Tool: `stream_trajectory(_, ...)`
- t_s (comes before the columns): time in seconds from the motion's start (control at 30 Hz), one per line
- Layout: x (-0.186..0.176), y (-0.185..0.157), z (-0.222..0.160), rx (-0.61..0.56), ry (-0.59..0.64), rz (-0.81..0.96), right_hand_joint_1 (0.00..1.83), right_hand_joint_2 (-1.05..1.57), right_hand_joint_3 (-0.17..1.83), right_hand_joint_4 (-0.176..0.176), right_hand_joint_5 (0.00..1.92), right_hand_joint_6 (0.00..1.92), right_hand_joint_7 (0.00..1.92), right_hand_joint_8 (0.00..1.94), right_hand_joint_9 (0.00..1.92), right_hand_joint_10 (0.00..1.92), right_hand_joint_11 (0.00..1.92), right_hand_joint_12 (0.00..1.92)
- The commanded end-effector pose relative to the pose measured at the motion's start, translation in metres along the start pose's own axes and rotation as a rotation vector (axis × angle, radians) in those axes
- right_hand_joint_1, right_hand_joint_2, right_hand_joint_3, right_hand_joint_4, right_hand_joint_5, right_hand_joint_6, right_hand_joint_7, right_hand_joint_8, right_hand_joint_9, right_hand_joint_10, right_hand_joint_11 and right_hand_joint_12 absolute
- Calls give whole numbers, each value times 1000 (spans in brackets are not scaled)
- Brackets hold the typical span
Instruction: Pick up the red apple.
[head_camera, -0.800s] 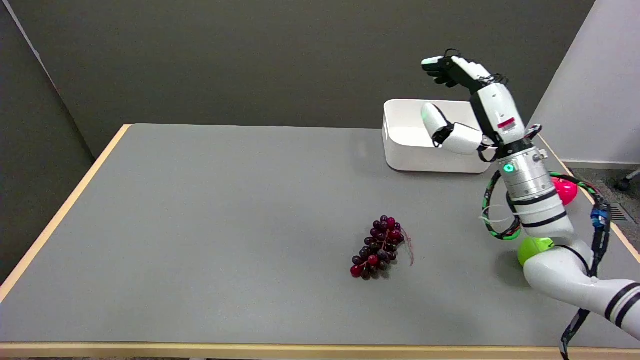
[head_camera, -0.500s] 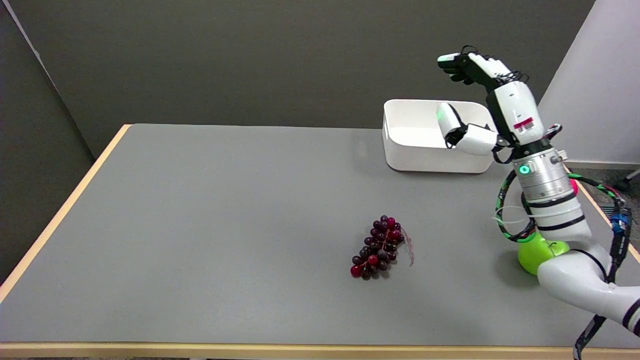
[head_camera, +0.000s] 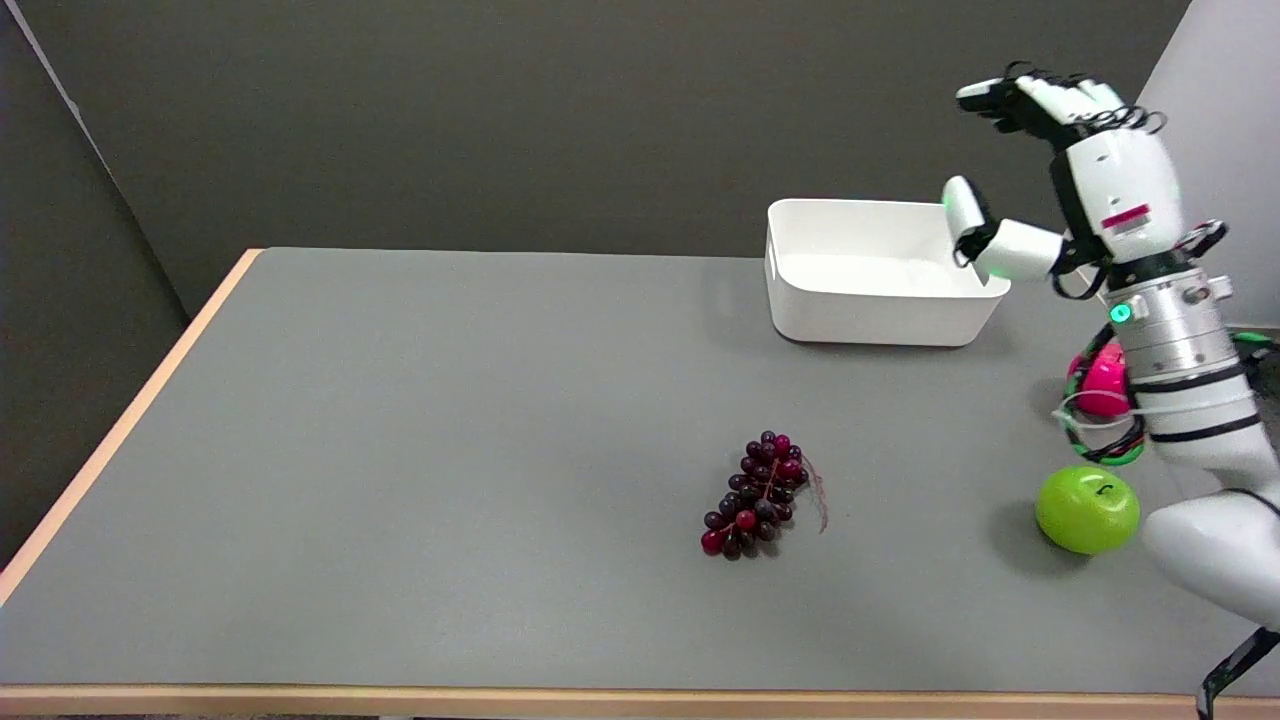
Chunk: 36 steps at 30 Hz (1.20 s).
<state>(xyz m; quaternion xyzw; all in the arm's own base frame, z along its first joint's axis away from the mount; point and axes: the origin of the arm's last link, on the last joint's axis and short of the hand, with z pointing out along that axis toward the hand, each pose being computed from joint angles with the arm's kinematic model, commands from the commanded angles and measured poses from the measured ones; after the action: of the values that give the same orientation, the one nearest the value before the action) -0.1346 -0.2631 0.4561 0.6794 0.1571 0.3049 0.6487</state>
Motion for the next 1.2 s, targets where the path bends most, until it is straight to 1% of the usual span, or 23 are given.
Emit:
stream_trajectory(0.03,31,83,24,-302,-138,-369,482,748,871,84,372,731,511,538,419,1024,247,1391)
stream_trajectory(0.2,18,109,23,-379,-231,-399,479,738,871,83,367,716,496,515,388,989,210,1350)
stream_trajectory(0.43,-2,143,0,-487,-434,-448,473,715,872,73,350,664,462,470,348,938,174,1315)
stream_trajectory(0.5,-7,147,-10,-509,-476,-451,407,667,966,67,324,627,421,488,341,871,166,1278)
stream_trajectory(0.53,-8,149,-17,-519,-493,-453,400,662,971,66,320,622,416,487,338,866,163,1273)
stream_trajectory(0.63,-11,153,-37,-555,-522,-456,384,654,969,63,316,616,408,481,330,867,157,1265)
stream_trajectory(0.73,-9,157,-58,-606,-533,-452,370,647,964,59,315,613,401,478,324,867,157,1269)
stream_trajectory(0.83,-6,156,-74,-634,-540,-449,358,640,961,56,313,610,397,477,322,870,158,1274)
stream_trajectory(1.03,-3,148,-90,-631,-564,-455,347,632,957,52,315,610,402,483,327,877,169,1294)
stream_trajectory(1.2,-17,141,-101,-607,-628,-467,341,627,951,49,318,614,410,491,340,892,180,1309)
